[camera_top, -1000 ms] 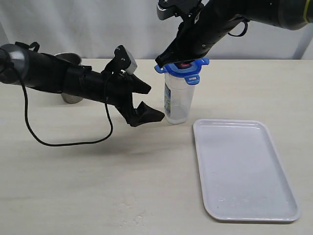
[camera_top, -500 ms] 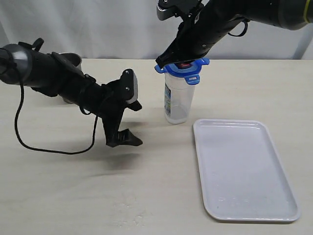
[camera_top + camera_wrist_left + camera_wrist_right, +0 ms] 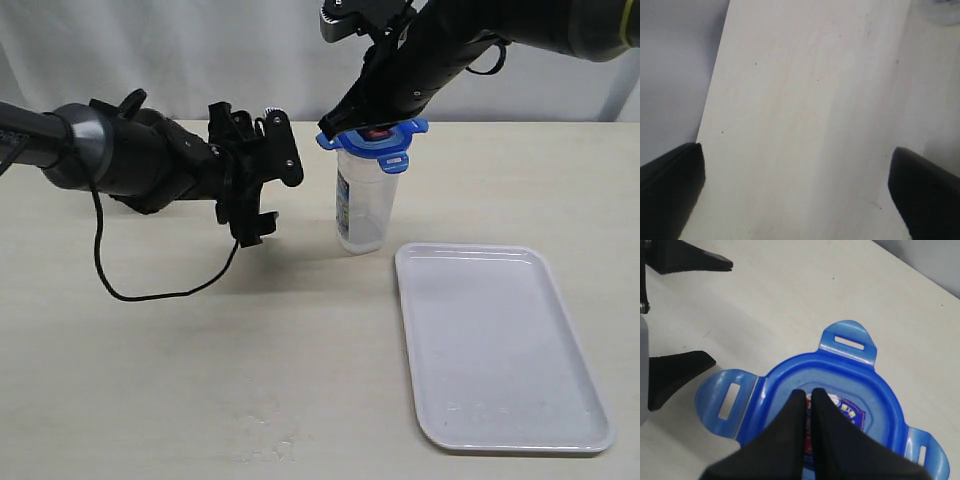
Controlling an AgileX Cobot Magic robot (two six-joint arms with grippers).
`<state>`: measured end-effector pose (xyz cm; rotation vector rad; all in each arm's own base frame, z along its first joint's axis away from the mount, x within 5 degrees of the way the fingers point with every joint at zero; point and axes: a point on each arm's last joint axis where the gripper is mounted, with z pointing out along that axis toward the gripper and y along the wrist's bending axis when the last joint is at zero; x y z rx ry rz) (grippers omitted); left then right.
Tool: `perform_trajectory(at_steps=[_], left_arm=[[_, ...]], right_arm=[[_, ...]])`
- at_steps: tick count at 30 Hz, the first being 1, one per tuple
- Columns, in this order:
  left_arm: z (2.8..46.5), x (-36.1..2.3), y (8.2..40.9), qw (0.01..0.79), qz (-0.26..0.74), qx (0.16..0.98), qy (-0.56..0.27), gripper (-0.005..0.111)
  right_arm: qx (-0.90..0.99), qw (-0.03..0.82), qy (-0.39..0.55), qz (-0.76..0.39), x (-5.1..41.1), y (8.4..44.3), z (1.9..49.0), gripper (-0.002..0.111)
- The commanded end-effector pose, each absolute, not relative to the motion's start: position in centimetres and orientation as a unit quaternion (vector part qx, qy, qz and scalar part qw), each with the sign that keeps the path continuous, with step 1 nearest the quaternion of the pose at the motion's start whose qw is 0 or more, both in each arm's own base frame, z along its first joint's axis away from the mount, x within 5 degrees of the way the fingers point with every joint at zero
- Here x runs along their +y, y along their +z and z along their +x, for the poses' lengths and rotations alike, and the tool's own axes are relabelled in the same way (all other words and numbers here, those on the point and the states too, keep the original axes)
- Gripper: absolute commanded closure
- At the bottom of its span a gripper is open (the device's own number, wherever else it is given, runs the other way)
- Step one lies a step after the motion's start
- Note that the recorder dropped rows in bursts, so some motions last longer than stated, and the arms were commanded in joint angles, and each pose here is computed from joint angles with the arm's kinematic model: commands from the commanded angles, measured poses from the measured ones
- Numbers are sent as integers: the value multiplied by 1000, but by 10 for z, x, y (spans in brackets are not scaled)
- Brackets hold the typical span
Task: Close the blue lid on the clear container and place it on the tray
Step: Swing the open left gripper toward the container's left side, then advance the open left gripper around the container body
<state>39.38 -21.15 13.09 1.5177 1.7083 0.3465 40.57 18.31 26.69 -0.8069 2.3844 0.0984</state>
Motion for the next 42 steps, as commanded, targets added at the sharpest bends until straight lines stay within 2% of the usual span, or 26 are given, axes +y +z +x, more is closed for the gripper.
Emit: perform_trajectory(at_steps=[1,20,27,30,32,34,42], left_arm=[[396,-210,136,410,588,685,132,4],[389,-211,130,384,590,708,46,4],[388,-208,128,374,587,717,36,4],[392,-199,130,360,556,747,45,4],[395,-198,134,384,514,765,54,4],[392,-202,133,413,457,788,12,4],[392,-187,129,458,436,770,-84,4]], right_arm=[[911,266,28,-314,181,252,403,104],[909,275,29,-312,182,253,405,104],[909,275,29,-312,182,253,405,104],[909,275,29,-312,182,253,405,104],[909,275,29,-312,182,253,405,104],[909,275,29,-312,182,253,405,104],[910,275,30,-309,182,253,405,104]])
